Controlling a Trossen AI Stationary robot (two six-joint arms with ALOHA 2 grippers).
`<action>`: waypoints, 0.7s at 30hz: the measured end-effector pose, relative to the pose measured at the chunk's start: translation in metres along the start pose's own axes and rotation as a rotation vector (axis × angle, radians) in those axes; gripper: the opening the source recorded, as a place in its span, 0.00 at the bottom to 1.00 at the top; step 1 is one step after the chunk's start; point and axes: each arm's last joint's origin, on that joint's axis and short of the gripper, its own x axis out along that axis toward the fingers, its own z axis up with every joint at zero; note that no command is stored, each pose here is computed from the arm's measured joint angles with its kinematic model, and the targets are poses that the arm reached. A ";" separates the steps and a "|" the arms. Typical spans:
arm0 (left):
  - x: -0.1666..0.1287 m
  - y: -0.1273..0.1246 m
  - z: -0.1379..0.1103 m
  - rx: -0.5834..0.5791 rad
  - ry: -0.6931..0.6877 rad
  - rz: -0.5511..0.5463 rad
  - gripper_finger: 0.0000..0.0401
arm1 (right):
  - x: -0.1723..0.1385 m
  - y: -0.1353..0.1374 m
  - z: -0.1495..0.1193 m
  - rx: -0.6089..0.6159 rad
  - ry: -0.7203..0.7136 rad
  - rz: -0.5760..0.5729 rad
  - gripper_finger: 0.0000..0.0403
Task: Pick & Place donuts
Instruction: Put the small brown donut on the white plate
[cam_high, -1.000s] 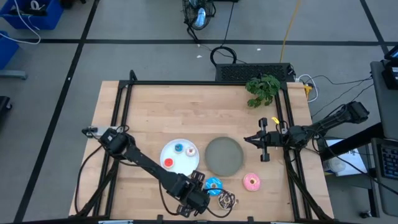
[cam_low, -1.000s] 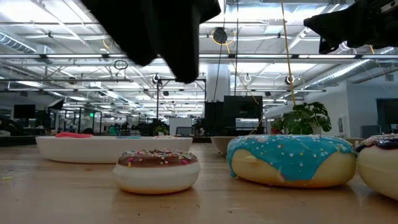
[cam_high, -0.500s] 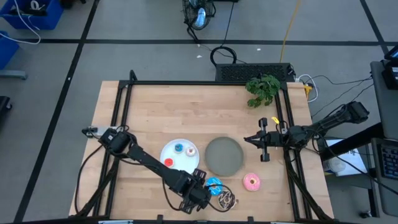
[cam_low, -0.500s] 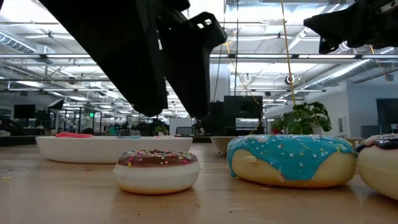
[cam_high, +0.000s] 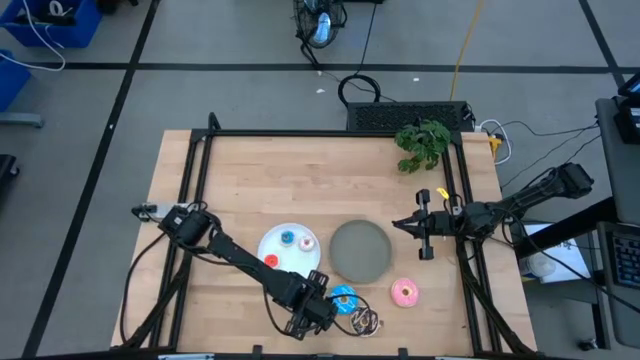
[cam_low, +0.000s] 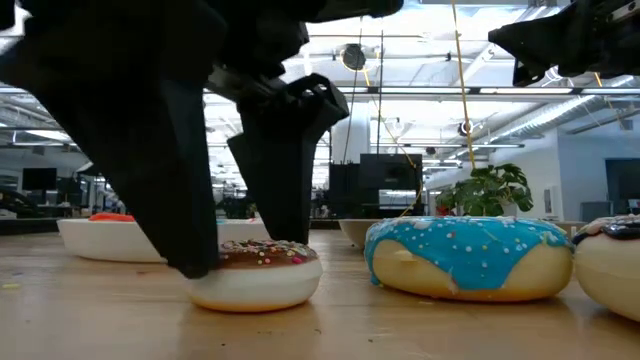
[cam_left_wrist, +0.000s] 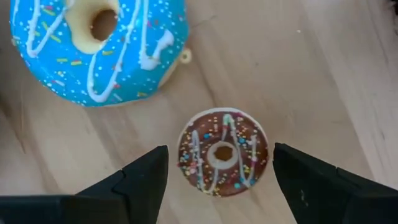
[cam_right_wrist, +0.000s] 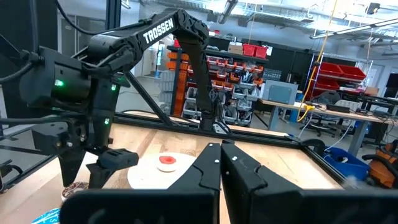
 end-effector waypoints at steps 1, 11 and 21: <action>0.001 0.000 -0.001 0.000 -0.001 0.000 0.70 | 0.000 0.000 0.000 0.000 0.000 0.000 0.00; 0.006 0.000 -0.001 -0.001 -0.034 -0.009 0.70 | 0.000 0.000 0.000 0.000 0.000 0.000 0.00; 0.006 0.007 0.000 -0.028 -0.036 -0.020 0.70 | 0.000 0.000 0.000 0.000 0.000 0.000 0.00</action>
